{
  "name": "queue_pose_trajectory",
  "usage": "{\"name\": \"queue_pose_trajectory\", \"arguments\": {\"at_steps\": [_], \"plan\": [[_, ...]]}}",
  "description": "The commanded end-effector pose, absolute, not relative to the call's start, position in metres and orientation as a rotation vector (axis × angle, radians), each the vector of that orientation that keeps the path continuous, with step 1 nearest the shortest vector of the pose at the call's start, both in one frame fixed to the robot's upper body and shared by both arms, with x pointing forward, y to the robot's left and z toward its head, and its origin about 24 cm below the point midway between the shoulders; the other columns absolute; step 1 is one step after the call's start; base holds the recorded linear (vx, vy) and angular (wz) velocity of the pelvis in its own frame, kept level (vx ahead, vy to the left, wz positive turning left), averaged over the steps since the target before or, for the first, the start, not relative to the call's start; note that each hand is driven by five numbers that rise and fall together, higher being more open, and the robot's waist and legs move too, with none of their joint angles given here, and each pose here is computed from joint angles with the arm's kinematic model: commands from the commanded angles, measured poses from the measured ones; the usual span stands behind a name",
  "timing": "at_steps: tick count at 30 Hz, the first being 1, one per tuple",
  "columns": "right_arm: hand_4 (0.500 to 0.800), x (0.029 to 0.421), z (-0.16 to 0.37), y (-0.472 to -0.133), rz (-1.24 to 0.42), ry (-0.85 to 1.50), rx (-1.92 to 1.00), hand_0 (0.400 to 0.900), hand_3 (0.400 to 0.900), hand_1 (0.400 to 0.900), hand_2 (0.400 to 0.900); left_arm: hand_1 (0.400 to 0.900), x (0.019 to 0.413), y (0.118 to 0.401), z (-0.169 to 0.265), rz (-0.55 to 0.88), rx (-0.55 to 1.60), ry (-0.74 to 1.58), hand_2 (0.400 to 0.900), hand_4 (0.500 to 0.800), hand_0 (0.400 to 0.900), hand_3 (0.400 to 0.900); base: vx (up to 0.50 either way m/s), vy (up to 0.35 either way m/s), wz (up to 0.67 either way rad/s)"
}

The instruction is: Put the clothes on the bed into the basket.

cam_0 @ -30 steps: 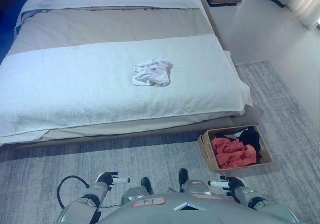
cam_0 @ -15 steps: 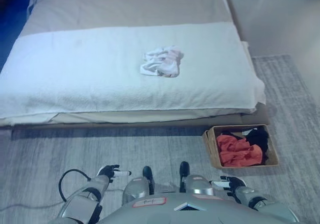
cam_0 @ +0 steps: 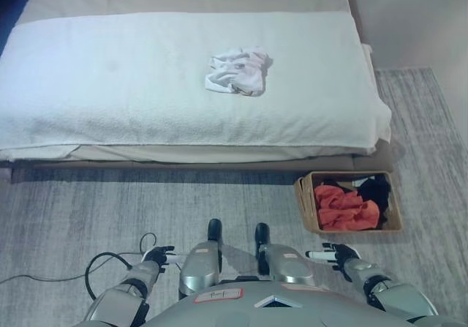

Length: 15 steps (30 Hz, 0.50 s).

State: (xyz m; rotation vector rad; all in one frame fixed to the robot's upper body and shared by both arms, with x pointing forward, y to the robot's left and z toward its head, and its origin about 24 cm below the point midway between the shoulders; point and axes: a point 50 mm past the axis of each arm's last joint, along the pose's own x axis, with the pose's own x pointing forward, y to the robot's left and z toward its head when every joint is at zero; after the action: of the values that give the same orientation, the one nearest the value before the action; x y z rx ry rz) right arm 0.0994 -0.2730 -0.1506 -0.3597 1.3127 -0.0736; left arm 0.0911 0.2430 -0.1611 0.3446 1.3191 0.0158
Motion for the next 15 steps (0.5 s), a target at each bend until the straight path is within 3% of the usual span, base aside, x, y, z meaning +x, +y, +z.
{"name": "queue_pose_trajectory", "arguments": {"at_steps": [1,11,15], "plan": [[0.8,0.086,-0.148,-0.288,-0.077,1.338,-0.417,0.9,0.9,0.9,0.9,0.9,0.1,0.263,-0.153,0.074,0.379,1.293,0.9,0.8,0.9,0.9,0.257,0.225,-0.25],[0.8,0.099,-0.151,-0.272,-0.029,1.314,-0.391,0.9,0.9,0.9,0.9,0.9,0.12,0.283,-0.141,0.112,0.431,1.234,0.9,0.8,0.9,0.9,0.207,0.242,-0.26],[0.8,0.112,-0.148,-0.269,-0.027,1.271,-0.39,0.9,0.9,0.9,0.9,0.9,0.128,0.291,-0.135,0.136,0.442,1.211,0.9,0.8,0.9,0.9,0.152,0.211,0.0]]}}
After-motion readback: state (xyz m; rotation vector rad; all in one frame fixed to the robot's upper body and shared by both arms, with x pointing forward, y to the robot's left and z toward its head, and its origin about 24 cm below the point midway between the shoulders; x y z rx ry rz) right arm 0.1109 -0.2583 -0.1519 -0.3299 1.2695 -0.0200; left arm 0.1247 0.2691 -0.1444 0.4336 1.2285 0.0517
